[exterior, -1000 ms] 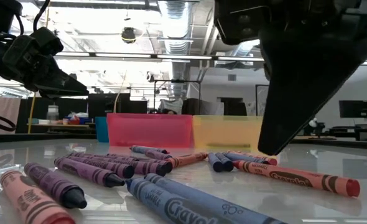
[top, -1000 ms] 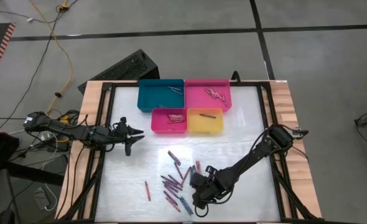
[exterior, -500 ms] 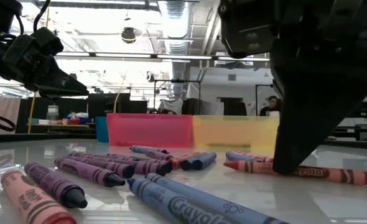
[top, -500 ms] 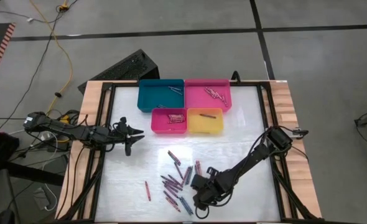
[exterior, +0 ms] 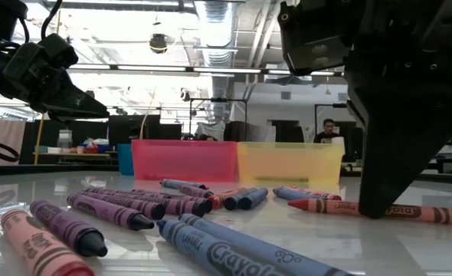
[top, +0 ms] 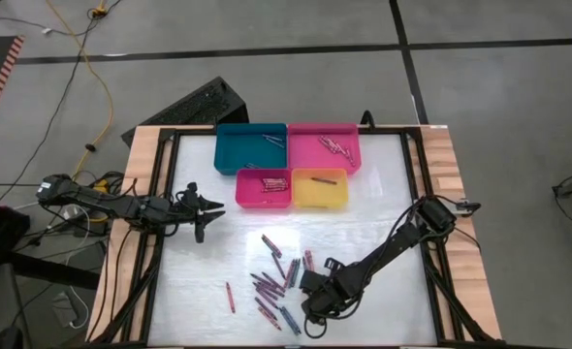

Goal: Sort crayons
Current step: Put the red crayon into the red bin

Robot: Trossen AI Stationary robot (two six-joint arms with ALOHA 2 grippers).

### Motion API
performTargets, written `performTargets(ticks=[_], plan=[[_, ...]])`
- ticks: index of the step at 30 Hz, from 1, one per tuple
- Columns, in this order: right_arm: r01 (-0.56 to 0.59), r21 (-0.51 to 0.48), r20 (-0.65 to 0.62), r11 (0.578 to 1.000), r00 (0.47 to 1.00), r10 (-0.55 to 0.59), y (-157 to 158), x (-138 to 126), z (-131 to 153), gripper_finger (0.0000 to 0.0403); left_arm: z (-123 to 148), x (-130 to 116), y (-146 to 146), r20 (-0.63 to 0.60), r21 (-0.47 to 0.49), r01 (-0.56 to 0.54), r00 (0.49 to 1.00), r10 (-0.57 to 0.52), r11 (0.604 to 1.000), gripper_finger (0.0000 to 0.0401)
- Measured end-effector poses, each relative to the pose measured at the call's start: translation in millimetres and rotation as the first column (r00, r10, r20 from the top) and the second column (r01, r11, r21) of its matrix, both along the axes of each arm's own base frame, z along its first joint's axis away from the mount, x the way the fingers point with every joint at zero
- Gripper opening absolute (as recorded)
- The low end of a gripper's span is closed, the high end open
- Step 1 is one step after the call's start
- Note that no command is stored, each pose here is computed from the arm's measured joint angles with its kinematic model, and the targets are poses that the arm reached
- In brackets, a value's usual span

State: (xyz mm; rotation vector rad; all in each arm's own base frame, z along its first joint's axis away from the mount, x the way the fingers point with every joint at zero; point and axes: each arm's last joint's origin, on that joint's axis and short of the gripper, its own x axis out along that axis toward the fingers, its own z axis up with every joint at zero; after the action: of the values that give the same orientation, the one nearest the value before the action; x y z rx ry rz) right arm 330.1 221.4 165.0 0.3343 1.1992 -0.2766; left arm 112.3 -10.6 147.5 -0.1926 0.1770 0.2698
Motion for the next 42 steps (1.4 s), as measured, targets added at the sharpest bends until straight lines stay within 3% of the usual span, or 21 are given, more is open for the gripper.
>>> performTargets(ticks=[6,14,27,33,42], plan=[[-0.006,-0.002,-0.028,1.000,1.000,0.006,-1,-2,0,0.0007,0,0,0,0.000,0.000,0.000,1.000,0.000,1.000,0.0098],[-0.017,-0.001,-0.032,1.000,0.999,0.017,-1,-2,2,0.0005,0,0,0,0.000,0.000,0.000,1.000,0.000,1.000,0.0098],[-0.243,-0.060,-0.091,0.968,0.967,0.237,-8,11,43,0.0002,0,0,0,0.000,0.001,-0.001,1.000,0.001,1.000,0.0098],[-0.346,-0.124,-0.129,0.930,0.935,0.330,-36,27,68,0.0002,0,0,0,0.000,0.000,-0.001,1.000,0.001,1.000,0.0098],[-0.512,-0.228,-0.117,0.828,0.859,0.498,-108,66,96,0.0002,0,0,0,0.001,0.000,-0.002,1.000,0.002,1.000,0.0098]])
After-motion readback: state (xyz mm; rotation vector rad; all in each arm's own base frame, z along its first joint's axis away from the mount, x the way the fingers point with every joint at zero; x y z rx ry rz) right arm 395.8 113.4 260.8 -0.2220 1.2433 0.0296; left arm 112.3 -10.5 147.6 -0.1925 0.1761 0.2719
